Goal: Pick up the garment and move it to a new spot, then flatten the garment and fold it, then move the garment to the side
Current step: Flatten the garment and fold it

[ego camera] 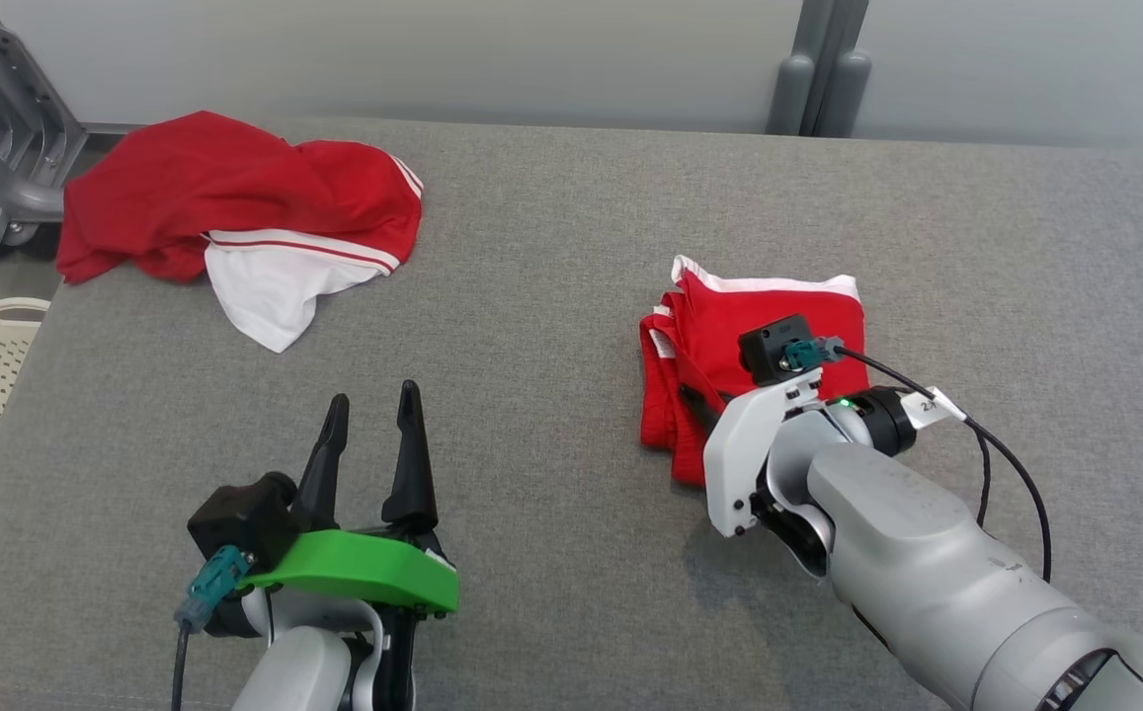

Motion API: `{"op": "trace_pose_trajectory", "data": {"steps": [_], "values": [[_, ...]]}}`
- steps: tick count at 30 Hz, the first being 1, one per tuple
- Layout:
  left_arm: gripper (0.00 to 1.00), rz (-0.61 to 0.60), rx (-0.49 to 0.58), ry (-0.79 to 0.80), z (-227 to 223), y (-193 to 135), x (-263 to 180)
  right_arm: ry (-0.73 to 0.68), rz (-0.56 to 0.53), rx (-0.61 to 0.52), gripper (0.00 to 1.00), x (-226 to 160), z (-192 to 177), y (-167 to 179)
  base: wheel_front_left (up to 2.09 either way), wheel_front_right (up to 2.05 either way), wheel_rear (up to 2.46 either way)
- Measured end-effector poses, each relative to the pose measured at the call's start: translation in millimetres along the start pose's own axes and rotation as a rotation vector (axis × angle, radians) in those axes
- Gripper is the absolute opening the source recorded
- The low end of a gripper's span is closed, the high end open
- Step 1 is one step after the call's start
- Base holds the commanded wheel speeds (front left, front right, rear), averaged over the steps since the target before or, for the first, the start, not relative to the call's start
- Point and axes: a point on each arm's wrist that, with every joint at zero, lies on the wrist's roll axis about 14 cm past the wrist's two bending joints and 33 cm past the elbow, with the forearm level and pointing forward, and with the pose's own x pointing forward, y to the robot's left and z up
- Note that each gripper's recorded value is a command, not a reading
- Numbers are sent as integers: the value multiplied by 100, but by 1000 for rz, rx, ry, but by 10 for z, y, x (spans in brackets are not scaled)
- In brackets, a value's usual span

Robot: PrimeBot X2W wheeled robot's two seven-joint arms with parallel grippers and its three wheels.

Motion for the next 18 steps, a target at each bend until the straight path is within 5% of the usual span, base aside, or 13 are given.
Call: {"op": "trace_pose_trajectory", "data": {"steps": [3,6,7,8,18], "values": [[100,-1,-3,4,-16,-4,5,13,12,-29,4,6,-35,29,0,0,0],[100,-1,-5,7,-30,-9,9,20,24,-53,59,9,-55,57,0,0,0],[100,-1,-6,8,-33,-10,10,21,26,-60,94,9,-61,62,0,0,0],[100,-2,-6,9,-36,-13,11,20,27,-65,100,9,-61,66,0,0,0],[100,-20,-10,2,-19,-72,28,-81,37,-91,100,-54,154,107,0,0,0]]}}
